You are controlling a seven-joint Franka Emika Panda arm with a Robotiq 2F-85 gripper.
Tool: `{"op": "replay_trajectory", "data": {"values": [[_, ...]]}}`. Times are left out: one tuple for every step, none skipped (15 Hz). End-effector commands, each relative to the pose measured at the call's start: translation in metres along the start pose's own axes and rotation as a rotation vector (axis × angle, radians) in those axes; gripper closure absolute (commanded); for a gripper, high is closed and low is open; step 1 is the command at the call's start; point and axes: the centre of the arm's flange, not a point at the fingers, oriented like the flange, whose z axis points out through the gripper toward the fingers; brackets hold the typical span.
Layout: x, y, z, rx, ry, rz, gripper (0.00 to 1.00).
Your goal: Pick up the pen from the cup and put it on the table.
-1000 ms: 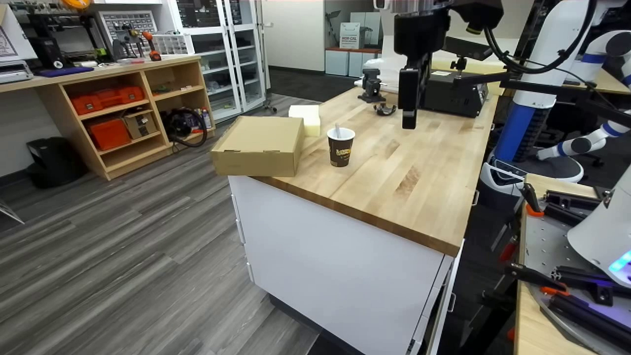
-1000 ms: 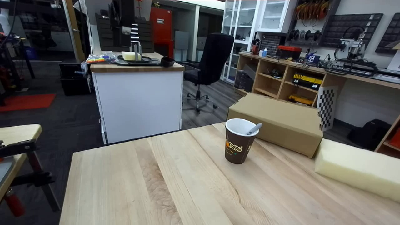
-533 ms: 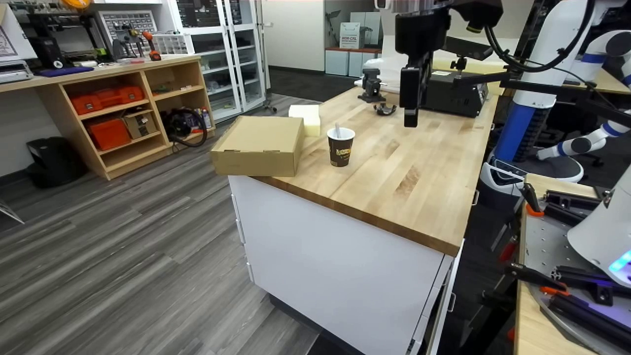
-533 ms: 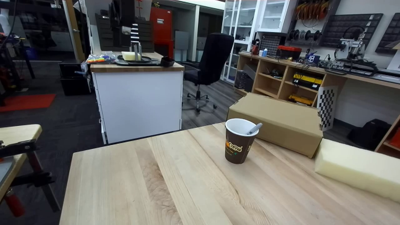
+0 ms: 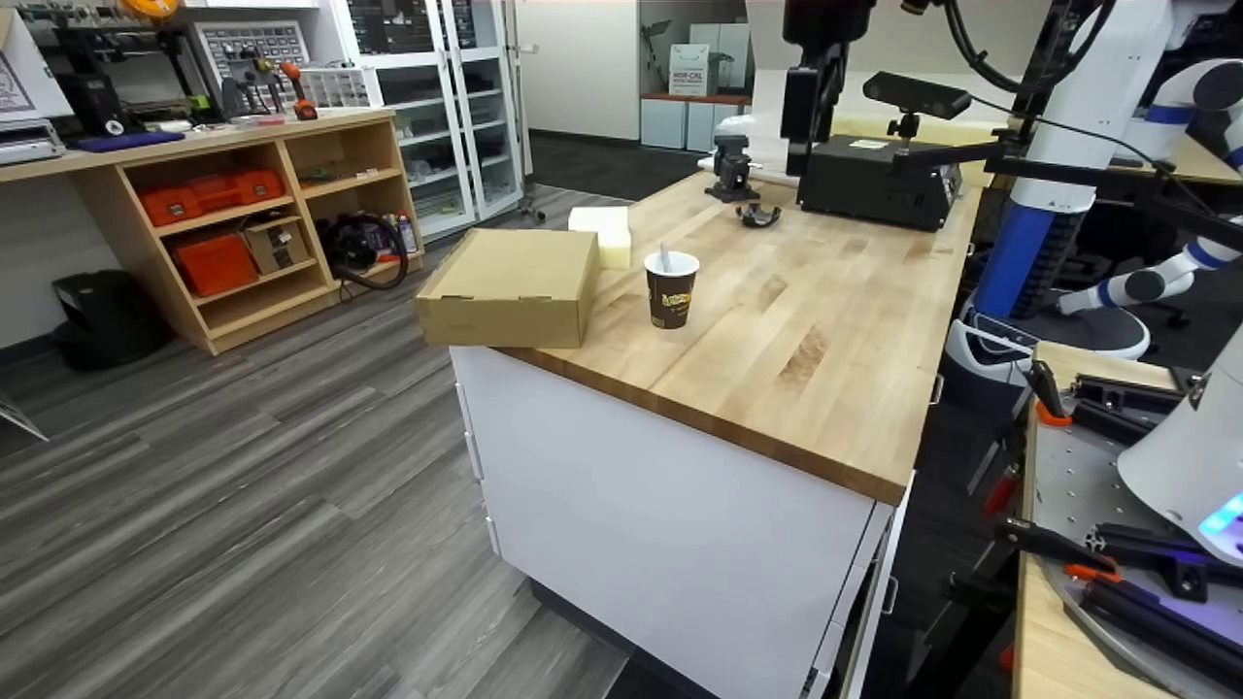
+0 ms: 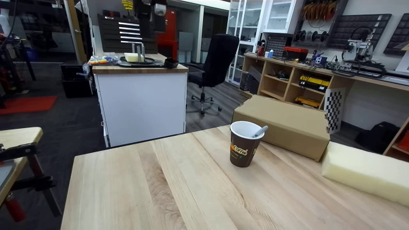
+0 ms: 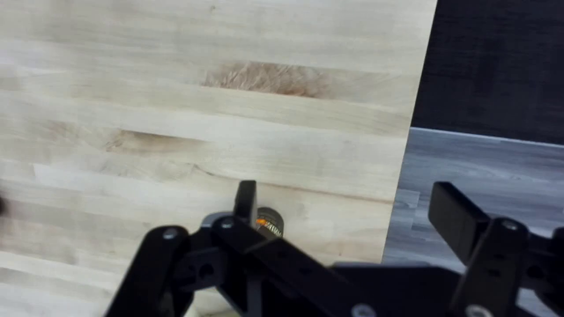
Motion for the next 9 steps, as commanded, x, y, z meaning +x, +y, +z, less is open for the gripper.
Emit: {"op": "replay_trajectory", "data": {"values": [[0.041, 0.048, -0.011, 0.035, 0.09, 0.019, 0.0], [0.053, 0.059, -0.012, 0.039, 0.104, 0.027, 0.0], [0.064, 0.067, -0.012, 0.043, 0.113, 0.031, 0.0], [0.073, 0.072, -0.011, 0.046, 0.119, 0.038, 0.0], [0.084, 0.075, -0.01, 0.05, 0.122, 0.038, 0.0], [0.095, 0.077, -0.006, 0.058, 0.118, 0.039, 0.0], [0.105, 0.079, -0.003, 0.069, 0.114, 0.043, 0.0], [0.115, 0.08, 0.002, 0.083, 0.103, 0.043, 0.0], [0.124, 0.084, 0.005, 0.094, 0.097, 0.047, 0.0]]}}
